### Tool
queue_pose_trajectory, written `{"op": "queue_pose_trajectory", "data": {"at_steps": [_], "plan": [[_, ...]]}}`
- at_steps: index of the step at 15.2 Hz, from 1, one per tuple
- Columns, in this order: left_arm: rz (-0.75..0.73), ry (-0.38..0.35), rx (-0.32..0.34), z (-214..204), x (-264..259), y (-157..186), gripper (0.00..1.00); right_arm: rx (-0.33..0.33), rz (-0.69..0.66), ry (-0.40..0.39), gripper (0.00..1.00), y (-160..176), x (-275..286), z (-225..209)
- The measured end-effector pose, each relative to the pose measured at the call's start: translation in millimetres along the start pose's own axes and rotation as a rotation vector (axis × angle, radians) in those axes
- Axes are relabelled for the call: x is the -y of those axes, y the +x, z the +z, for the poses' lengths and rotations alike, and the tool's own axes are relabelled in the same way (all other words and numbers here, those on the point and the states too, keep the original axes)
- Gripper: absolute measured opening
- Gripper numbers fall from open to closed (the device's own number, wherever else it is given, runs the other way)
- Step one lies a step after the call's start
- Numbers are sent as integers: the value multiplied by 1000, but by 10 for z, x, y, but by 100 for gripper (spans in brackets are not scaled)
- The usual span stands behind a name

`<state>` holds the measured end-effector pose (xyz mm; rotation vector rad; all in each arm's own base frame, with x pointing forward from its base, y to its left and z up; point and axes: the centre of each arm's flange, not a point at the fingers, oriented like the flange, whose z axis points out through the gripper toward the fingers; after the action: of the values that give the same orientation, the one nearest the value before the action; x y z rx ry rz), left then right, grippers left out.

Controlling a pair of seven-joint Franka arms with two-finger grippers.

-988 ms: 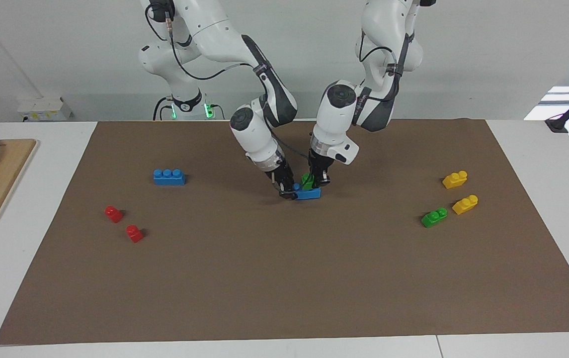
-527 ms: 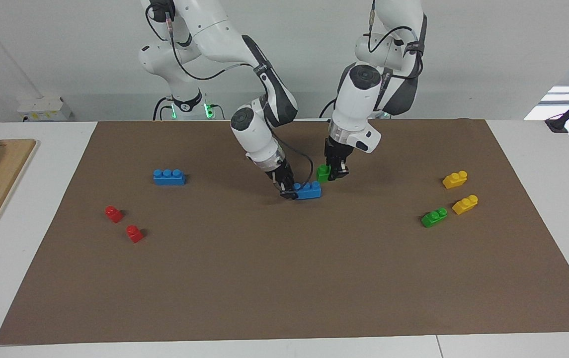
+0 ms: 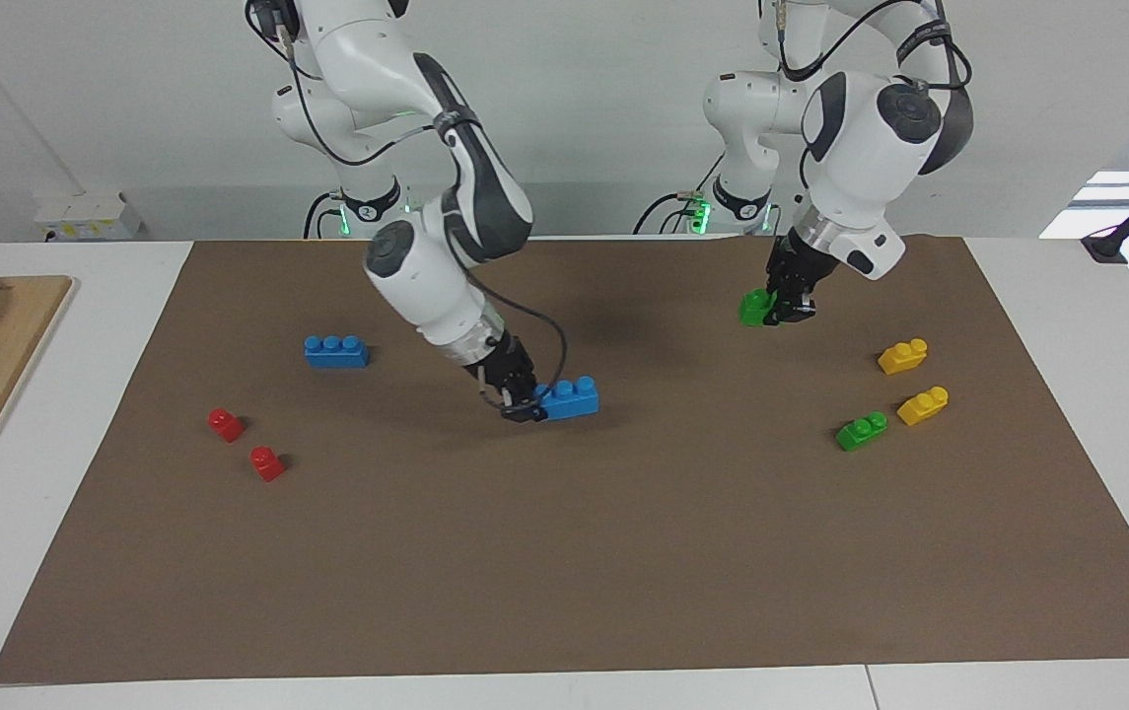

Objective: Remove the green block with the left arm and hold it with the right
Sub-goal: 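Pull the green brick away with the left gripper while the right gripper pulls blue, then set the green brick down with the left gripper while the right gripper sets blue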

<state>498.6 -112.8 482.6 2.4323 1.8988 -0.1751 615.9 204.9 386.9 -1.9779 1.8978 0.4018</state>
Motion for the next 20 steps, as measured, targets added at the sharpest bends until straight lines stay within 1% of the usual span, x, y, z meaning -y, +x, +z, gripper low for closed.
{"op": "queue_pose_trajectory", "data": {"at_steps": [3,5,6,8,10,11,12,14,16,18,20], "plan": [[249,7,5,32,39,292,34,18,-2,-64,35,1017,126,-527],[376,6,9,29,87,608,34,24,14,-76,35,1631,83,-729],[458,8,13,42,123,762,34,15,22,-78,35,1869,35,-766],[656,35,11,136,202,951,34,-2,32,-96,35,2199,-91,-728],[886,117,-31,289,269,1028,34,-6,42,-103,35,2422,-196,-674],[995,151,-41,351,283,1055,34,-13,43,-96,35,2500,-232,-636],[1069,164,-44,399,284,1096,34,-19,47,-92,35,2547,-266,-584],[1118,148,-61,540,289,1279,34,-26,54,-95,35,2592,-327,-493],[1129,121,-83,828,336,1422,34,-41,66,-82,35,2657,-377,-420],[1140,113,-89,1123,373,1424,34,-57,77,-69,35,2721,-433,-343],[1155,112,-88,1274,346,1378,34,-63,81,-66,35,2744,-462,-305]]}}
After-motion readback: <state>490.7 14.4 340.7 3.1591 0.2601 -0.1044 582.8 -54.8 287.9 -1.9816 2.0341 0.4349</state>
